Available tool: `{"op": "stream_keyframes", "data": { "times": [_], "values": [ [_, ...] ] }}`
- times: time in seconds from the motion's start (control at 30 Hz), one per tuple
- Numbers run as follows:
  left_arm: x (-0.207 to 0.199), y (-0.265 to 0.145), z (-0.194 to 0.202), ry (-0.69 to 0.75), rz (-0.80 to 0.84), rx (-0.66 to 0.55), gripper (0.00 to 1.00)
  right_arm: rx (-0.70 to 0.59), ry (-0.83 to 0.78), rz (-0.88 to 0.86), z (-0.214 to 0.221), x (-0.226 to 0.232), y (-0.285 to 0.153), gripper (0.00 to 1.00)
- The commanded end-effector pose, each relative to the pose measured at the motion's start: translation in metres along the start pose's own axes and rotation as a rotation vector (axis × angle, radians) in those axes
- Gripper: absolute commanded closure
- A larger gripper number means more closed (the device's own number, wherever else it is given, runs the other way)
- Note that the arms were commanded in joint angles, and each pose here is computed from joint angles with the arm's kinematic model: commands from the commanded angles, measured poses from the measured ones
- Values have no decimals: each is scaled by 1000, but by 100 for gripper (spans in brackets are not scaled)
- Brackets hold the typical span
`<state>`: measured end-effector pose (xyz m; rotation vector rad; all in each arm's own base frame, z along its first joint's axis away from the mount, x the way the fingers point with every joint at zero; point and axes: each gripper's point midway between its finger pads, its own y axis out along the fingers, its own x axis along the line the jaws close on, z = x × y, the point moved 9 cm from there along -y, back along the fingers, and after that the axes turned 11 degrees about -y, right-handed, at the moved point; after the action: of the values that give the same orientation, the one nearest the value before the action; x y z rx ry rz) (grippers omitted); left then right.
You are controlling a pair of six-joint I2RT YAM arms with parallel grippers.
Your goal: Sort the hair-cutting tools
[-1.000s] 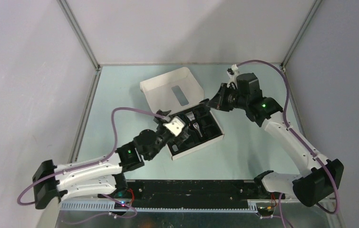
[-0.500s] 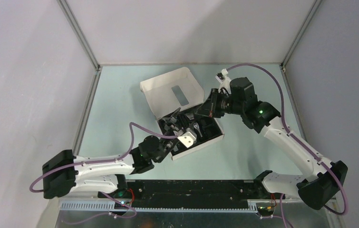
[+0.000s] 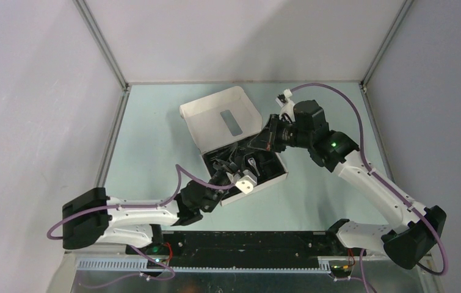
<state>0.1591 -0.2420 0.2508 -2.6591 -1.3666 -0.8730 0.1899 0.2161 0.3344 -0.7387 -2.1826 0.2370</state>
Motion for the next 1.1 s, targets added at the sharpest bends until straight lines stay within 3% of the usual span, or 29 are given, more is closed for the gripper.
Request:
{"op": "stream_keyframes", "data": {
  "times": [0.0, 0.1, 0.13, 0.2, 0.27, 0.47, 0.67, 0.8, 1.07],
  "values": [
    [3, 0, -10, -47, -50, -58, 76, -20, 0, -51, -3, 10, 2, 100],
    [5, -1, -11, -99, -70, -55, 96, -28, -18, -57, -3, 12, 1, 97],
    [5, -2, -10, -112, -73, -53, 98, -37, -26, -64, -3, 12, 2, 93],
    [6, -4, -11, -168, -79, -54, 100, -76, -49, -89, -4, 15, -2, 73],
    [6, -6, -11, -235, -83, -47, 100, -121, -77, -96, -5, 15, -5, 59],
    [14, -14, -14, -541, -107, -38, 100, -228, -229, -48, -10, 9, -11, 39],
    [26, -14, -9, -925, -52, -32, 100, -327, -382, -50, -5, -1, -6, 32],
    [33, -16, -1, -1106, -59, -29, 100, -392, -440, -76, -4, -2, -1, 31],
    [33, -15, -1, -1237, -55, -42, 100, -423, -469, -157, -7, 8, 18, 29]
  ]
}}
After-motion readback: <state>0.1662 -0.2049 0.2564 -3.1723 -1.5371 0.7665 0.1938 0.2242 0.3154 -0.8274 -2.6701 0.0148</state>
